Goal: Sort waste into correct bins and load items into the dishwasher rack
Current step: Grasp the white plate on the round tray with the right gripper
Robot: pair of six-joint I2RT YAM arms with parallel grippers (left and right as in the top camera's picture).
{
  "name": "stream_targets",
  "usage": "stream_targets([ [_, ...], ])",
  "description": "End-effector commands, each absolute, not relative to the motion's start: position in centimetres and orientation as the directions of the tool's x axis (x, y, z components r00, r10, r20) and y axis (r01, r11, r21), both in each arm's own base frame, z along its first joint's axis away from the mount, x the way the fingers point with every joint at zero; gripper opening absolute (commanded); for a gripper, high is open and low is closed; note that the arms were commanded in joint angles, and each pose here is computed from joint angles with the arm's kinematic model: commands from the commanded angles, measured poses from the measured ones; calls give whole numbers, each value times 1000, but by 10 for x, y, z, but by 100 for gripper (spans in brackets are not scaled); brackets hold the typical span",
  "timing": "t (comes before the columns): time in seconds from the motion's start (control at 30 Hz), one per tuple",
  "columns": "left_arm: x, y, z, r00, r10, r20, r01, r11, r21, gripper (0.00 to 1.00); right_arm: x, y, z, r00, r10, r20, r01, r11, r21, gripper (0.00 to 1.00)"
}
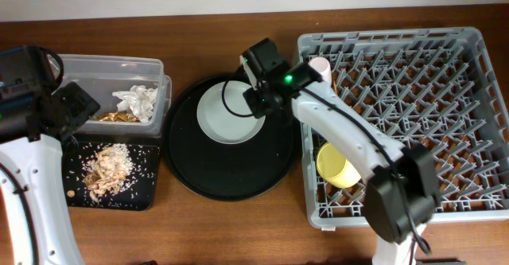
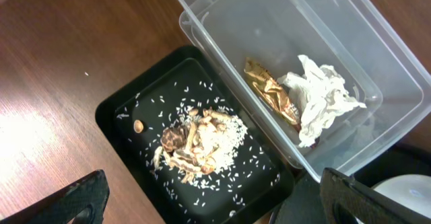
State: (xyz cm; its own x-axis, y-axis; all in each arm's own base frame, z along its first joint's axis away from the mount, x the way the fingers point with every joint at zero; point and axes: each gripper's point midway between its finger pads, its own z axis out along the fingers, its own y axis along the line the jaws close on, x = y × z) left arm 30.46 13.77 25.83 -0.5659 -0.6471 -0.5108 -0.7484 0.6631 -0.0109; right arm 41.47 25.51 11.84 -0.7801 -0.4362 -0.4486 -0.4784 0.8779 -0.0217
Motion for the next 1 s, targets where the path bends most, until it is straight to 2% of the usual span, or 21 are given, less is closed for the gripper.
stream_targets([
  [0.0, 304, 140, 260, -550, -658, -515, -760, 650, -19, 99, 434, 255, 87, -792, -423, -440, -441, 895, -66, 34],
  [0.23, 304, 140, 260, -549, -658, -515, -760, 650, -19, 99, 441, 243, 28, -877, -322, -356, -329, 943, -41, 35],
  [0.37, 304, 140, 260, -549, -658, -515, -760, 650, -19, 100, 433, 248, 8, -902, -313, -299, -343, 938, 51, 34],
  [0.43, 304, 140, 260, -549, -658, -515, -760, 650, -19, 99, 430, 248, 3, -905, -315, -285, -343, 938, 56, 28],
  [0.5, 304, 140, 260, -549, -658, -515, -760, 650, -19, 100, 429, 248, 2, -906, -316, -281, -345, 936, 62, 17],
  [0.53, 304, 140, 260, -549, -658, -515, -760, 650, -19, 99, 428, 249, 2, -907, -316, -280, -346, 936, 66, 16],
  [0.57, 304, 140, 260, -550, -658, -515, -760, 650, -19, 99, 428, 249, 1, -907, -316, -279, -347, 935, 68, 4],
  [0.63, 304, 140, 260, -549, -658, -515, -760, 650, -19, 99, 430, 251, 13, -899, -316, -301, -354, 932, 78, 4],
  [0.7, 304, 140, 260, -550, -658, -515, -760, 650, -19, 99, 446, 247, 64, -861, -303, -407, -349, 936, 41, 4],
  [0.77, 304, 140, 260, -549, -658, -515, -760, 650, -19, 99, 455, 235, 145, -787, -295, -542, -340, 940, -18, 4],
  [0.83, 304, 140, 260, -550, -658, -515, -760, 650, -19, 99, 438, 187, 281, -619, -268, -738, -235, 960, -151, 4],
  [0.87, 304, 140, 260, -550, -658, -515, -760, 650, -19, 99, 425, 160, 325, -555, -272, -786, -164, 962, -217, 4],
  [0.9, 304, 140, 260, -550, -658, -515, -760, 650, -19, 99, 416, 140, 348, -521, -288, -803, -111, 956, -270, 4],
  [0.97, 304, 140, 260, -550, -658, -515, -760, 650, -19, 99, 382, 68, 408, -468, -358, -808, 90, 890, -447, 4],
])
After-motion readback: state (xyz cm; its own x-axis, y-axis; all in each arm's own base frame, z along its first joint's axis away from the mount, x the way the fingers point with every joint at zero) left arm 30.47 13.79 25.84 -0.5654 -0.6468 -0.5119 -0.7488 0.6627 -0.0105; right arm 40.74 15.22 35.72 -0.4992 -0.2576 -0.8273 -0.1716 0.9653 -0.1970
